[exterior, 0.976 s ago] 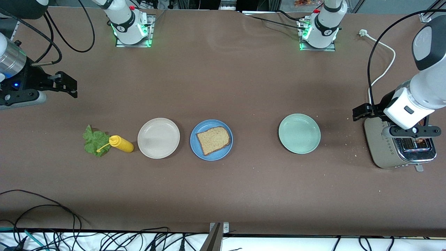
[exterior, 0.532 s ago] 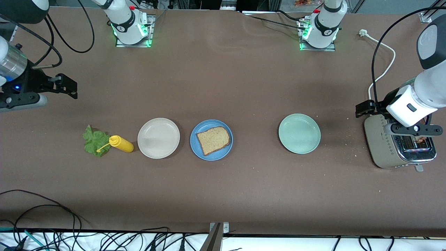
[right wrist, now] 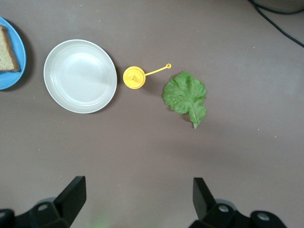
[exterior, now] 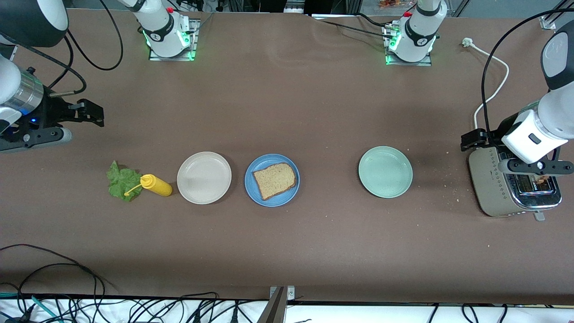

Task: Make sandwich in blue plate with both arms
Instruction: 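Move the right gripper toward the green lettuce leaf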

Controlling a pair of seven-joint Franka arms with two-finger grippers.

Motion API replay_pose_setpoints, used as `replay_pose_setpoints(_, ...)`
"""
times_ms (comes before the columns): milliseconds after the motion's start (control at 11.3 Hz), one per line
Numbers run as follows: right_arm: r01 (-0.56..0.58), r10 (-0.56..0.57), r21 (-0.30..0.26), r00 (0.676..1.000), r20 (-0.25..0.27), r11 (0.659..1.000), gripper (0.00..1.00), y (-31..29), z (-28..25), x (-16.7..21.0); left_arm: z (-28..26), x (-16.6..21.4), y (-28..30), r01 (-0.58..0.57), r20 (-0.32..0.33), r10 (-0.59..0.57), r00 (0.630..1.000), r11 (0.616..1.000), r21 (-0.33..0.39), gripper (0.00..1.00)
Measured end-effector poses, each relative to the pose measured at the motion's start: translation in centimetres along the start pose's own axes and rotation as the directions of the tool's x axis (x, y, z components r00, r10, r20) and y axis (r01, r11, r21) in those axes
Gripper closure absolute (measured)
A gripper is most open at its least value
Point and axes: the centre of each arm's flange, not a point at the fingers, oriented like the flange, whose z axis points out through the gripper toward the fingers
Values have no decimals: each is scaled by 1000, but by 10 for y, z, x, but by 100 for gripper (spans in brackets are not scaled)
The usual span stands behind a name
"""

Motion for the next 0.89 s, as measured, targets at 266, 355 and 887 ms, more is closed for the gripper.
replay_pose_setpoints(266, 22, -22, 2, 1000, 11, 1000, 0, -3, -1, -2, 0, 0, -1, 1, 1, -1, 1000, 1000, 0, 0)
replay_pose_setpoints(355, 20, -20, 2, 1000, 13, 1000, 0, -3, 0, -2, 0, 0, -1, 1, 2, -1, 1000, 1000, 0, 0)
replay_pose_setpoints(887, -159, 158, 28, 987, 12, 987, 0, 22, -1, -7, 1, 0, -3, -3, 4, 3, 1000, 1000, 0, 0)
